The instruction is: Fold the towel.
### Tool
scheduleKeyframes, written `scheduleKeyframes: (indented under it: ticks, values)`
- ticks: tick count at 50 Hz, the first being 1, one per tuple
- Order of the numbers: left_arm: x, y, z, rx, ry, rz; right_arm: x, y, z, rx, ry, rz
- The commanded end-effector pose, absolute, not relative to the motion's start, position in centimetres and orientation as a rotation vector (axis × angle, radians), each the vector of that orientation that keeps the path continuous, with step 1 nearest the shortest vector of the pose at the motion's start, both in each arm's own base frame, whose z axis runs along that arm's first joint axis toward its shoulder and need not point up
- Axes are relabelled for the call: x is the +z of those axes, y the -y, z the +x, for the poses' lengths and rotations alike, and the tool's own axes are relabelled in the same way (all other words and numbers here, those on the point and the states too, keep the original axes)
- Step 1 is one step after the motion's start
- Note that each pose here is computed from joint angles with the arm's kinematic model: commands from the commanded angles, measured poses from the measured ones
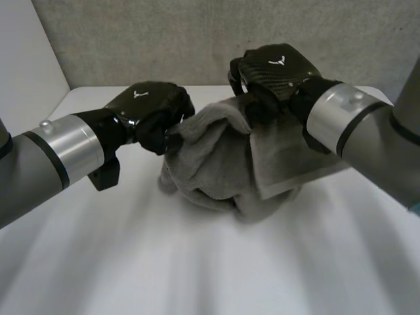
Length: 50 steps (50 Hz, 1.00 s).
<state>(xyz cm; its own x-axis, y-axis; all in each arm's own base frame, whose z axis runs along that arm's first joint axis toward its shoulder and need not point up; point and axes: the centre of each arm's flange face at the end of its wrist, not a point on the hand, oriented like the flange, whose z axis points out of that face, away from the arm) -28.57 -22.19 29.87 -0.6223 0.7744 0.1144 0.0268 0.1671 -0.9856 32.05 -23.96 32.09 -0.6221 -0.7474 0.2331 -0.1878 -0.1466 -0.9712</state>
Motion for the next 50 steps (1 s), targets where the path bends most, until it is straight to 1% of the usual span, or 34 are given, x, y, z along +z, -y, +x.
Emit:
scheduleKeyframes:
  ticks: [1,3,4,6,8,12,14,17,20,22,23,25,26,28,30,31,33,34,36,39,41,42,44,45,47,50]
  values:
    - [26.6,22.0,-29.1,1.439,1.783,-0.607,26.4,25.6,33.0,-1.682,-1.795,-1.268]
    - [23.3,22.1,-29.7,1.383,1.825,-0.602,24.0,25.9,33.0,-1.679,-1.855,-1.405]
    - [23.3,22.1,-29.7,1.383,1.825,-0.602,24.0,25.9,33.0,-1.679,-1.856,-1.406]
    - [20.7,21.2,-30.7,1.295,1.877,-0.622,22.7,26.2,32.4,-1.677,-1.942,-1.418]
    - [20.1,20.8,-31.1,1.268,1.889,-0.633,22.6,26.2,32.1,-1.682,-1.972,-1.402]
    - [19.7,20.8,-31.2,1.258,1.901,-0.632,23.3,25.9,31.7,-1.697,-1.98,-1.368]
    - [20.2,21.1,-31.1,1.28,1.887,-0.628,24.5,25.3,31.1,-1.706,-1.982,-1.295]
    - [21.0,21.6,-31.1,1.312,1.867,-0.626,24.7,24.3,30.6,-1.673,-2.014,-1.205]
    - [21.4,22.0,-31.0,1.33,1.859,-0.622,24.5,23.9,30.3,-1.65,-2.034,-1.155]
    - [22.5,23.1,-30.7,1.383,1.838,-0.606,24.6,22.9,29.4,-1.627,-2.056,-1.028]
    - [22.5,23.1,-30.7,1.383,1.838,-0.606,24.6,22.9,29.4,-1.627,-2.056,-1.028]
    - [23.5,24.7,-29.9,1.434,1.828,-0.581,24.5,21.8,28.3,-1.629,-2.065,-0.88]
    - [23.5,24.7,-29.9,1.435,1.828,-0.581,24.5,21.8,28.3,-1.629,-2.065,-0.879]
    - [23.7,25.2,-29.8,1.445,1.821,-0.579,24.1,21.5,27.7,-1.636,-2.075,-0.812]
    - [24.0,25.8,-30.1,1.452,1.81,-0.586,22.8,20.5,26.9,-1.631,-2.1,-0.72]
    - [24.0,25.8,-30.1,1.452,1.81,-0.586,22.7,20.5,26.9,-1.631,-2.1,-0.72]
    - [22.9,26.4,-30.4,1.42,1.836,-0.605,20.7,19.7,26.0,-1.598,-2.167,-0.66]
    - [22.9,26.4,-30.4,1.42,1.836,-0.605,20.7,19.7,26.0,-1.598,-2.167,-0.659]
    - [21.9,26.7,-30.8,1.374,1.848,-0.675,18.6,18.9,25.0,-1.568,-2.257,-0.627]
    - [21.3,26.7,-31.0,1.346,1.85,-0.727,17.9,18.8,24.6,-1.577,-2.289,-0.606]
    - [19.7,26.6,-31.4,1.281,1.877,-0.824,16.8,18.9,24.1,-1.617,-2.312,-0.573]
    - [19.7,26.6,-31.4,1.28,1.877,-0.825,16.8,18.9,24.1,-1.618,-2.312,-0.573]
    - [18.0,26.2,-31.5,1.217,1.923,-0.923,15.9,19.2,24.0,-1.64,-2.322,-0.556]
    - [18.0,26.2,-31.5,1.217,1.924,-0.924,15.9,19.2,24.0,-1.64,-2.322,-0.556]
    - [16.4,25.6,-31.5,1.16,1.962,-1.024,15.0,19.6,23.8,-1.644,-2.34,-0.543]
    - [15.8,25.3,-31.4,1.134,1.979,-1.063,14.7,19.7,23.8,-1.638,-2.343,-0.545]
